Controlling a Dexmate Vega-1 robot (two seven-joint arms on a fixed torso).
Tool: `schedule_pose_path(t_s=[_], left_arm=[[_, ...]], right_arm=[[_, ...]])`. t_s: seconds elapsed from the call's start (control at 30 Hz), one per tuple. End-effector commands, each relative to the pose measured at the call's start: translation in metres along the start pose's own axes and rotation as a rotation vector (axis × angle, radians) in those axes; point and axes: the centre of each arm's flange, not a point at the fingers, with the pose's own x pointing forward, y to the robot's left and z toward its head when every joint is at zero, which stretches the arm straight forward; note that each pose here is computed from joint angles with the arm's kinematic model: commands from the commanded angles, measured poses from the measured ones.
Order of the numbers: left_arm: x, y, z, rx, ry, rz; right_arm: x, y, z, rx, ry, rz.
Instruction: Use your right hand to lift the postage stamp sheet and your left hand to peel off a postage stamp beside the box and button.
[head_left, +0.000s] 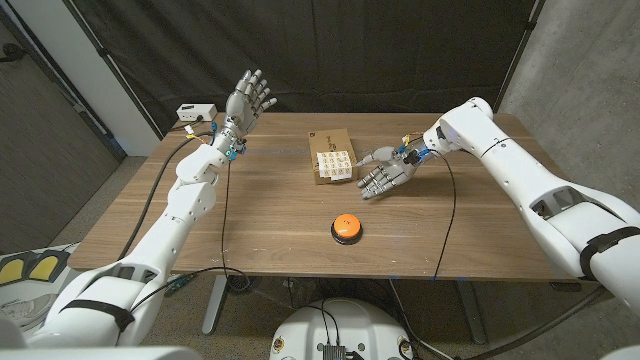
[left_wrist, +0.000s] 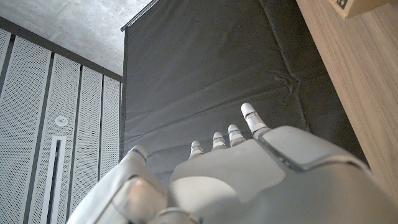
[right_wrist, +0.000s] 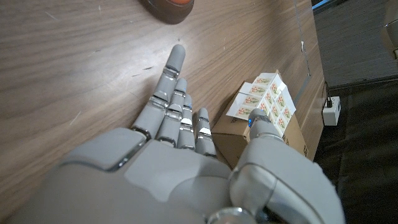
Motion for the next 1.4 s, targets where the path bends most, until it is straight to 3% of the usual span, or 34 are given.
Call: schedule_pose_path(t_s=[0.03, 0.13, 0.23, 0.5, 0.93, 1.13, 1.3, 1.4], left_arm=[[-0.001, 0.002, -0.001, -0.008, -0.003, 0.001], [-0.001, 0.003, -0.001, -0.005, -0.006, 0.002], [-0.001, 0.003, -0.001, -0.009, -0.005, -0.003], [-0.001, 0.005, -0.001, -0.011, -0.007, -0.003], [-0.004, 0.005, -0.001, -0.009, -0.002, 0.006], [-0.003, 0.004, -0.001, -0.008, -0.002, 0.009], [-0.001, 0.002, -0.004, -0.014, 0.001, 0.005], [-0.001, 0.002, -0.005, -0.018, 0.002, 0.007]], right_arm=[[0.009, 0.001, -0.005, 0.042, -0.046, 0.076], [0.0, 0.0, -0.002, 0.012, -0.056, -0.012], [-0.009, 0.003, 0.006, -0.026, -0.102, -0.063], [-0.006, 0.0, 0.01, -0.01, -0.136, -0.08], [0.012, 0.001, 0.007, 0.103, -0.116, 0.147], [0.024, 0.001, 0.001, 0.178, -0.165, 0.289], [0.023, -0.001, -0.003, 0.174, -0.189, 0.272], [0.021, -0.003, -0.004, 0.137, -0.196, 0.217]])
